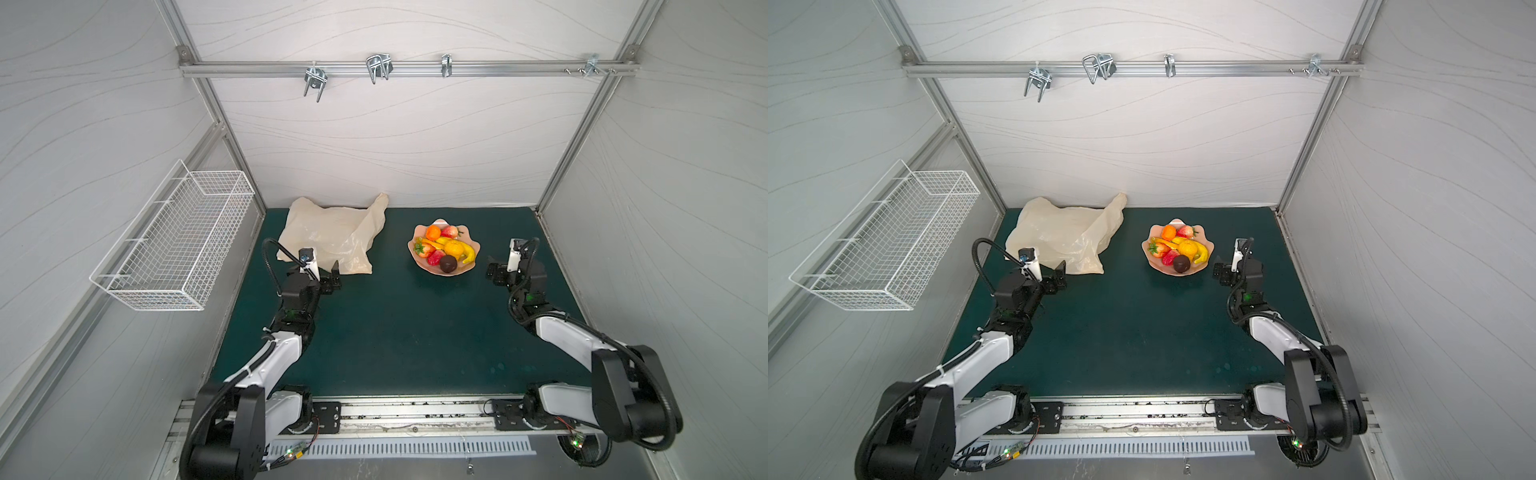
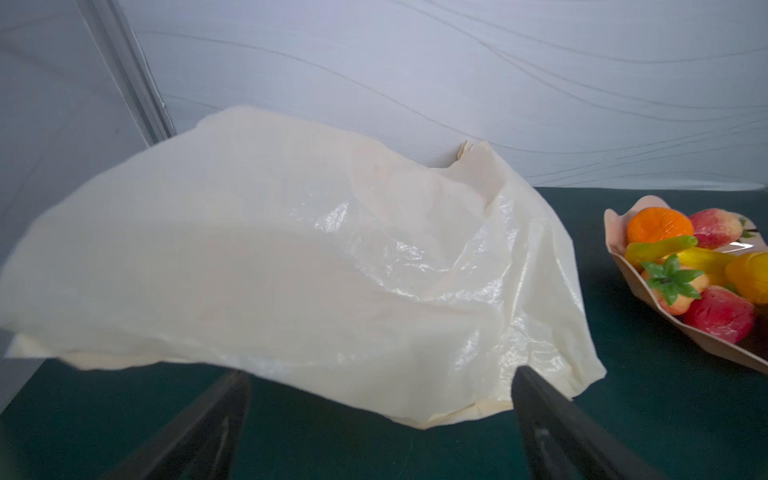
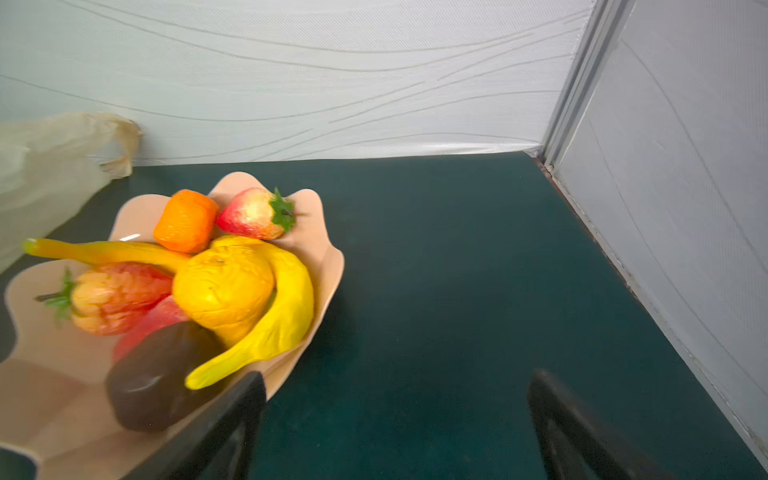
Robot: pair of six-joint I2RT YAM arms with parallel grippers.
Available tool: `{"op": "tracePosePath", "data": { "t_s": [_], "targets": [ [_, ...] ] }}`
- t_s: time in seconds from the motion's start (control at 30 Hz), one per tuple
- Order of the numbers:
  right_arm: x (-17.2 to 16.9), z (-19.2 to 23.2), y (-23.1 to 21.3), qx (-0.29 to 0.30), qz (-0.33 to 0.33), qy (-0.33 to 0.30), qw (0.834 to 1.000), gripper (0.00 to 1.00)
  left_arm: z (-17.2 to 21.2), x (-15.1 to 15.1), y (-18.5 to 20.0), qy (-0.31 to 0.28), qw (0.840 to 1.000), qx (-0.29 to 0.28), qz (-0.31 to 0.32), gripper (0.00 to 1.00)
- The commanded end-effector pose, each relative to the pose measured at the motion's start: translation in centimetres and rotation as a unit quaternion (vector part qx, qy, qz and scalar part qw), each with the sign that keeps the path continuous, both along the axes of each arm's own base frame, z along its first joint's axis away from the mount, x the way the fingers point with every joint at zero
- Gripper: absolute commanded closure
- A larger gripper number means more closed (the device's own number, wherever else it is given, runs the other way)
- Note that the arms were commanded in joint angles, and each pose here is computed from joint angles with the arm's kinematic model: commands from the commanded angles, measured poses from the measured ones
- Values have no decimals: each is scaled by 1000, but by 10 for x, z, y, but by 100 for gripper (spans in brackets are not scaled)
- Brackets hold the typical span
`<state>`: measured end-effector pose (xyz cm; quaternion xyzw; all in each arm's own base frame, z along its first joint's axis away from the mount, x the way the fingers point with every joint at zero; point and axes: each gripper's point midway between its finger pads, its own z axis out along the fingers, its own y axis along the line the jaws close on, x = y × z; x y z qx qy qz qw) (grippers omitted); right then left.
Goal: Place the fruits into the plastic bag
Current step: 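Reach the left gripper to the cream bag while the right nears the bowl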
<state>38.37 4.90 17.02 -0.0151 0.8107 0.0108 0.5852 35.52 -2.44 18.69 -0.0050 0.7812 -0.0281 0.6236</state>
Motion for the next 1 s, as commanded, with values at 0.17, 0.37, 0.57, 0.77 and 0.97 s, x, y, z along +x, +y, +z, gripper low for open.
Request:
{"op": "tracePosePath", "data": {
  "t_s": [0.17, 0.37, 0.57, 0.77, 0.97],
  "targets": [
    [-27, 28, 26, 62, 43, 53, 996, 1, 17, -43, -1, 30, 998, -44, 22, 0],
    [-53, 54, 53, 152, 99, 106, 978, 1, 41, -64, 3, 99, 977, -174, 73, 0],
    [-83, 67, 87, 223, 168, 176, 944, 1, 53, -66, -12, 231, 941, -229, 91, 0],
    [-108, 73, 107, 239, 208, 217, 923, 1, 66, -30, -21, 295, 931, -199, 86, 0],
    [-118, 79, 112, 250, 222, 224, 915, 1, 61, 29, -25, 328, 934, -116, 78, 2]
  ]
}}
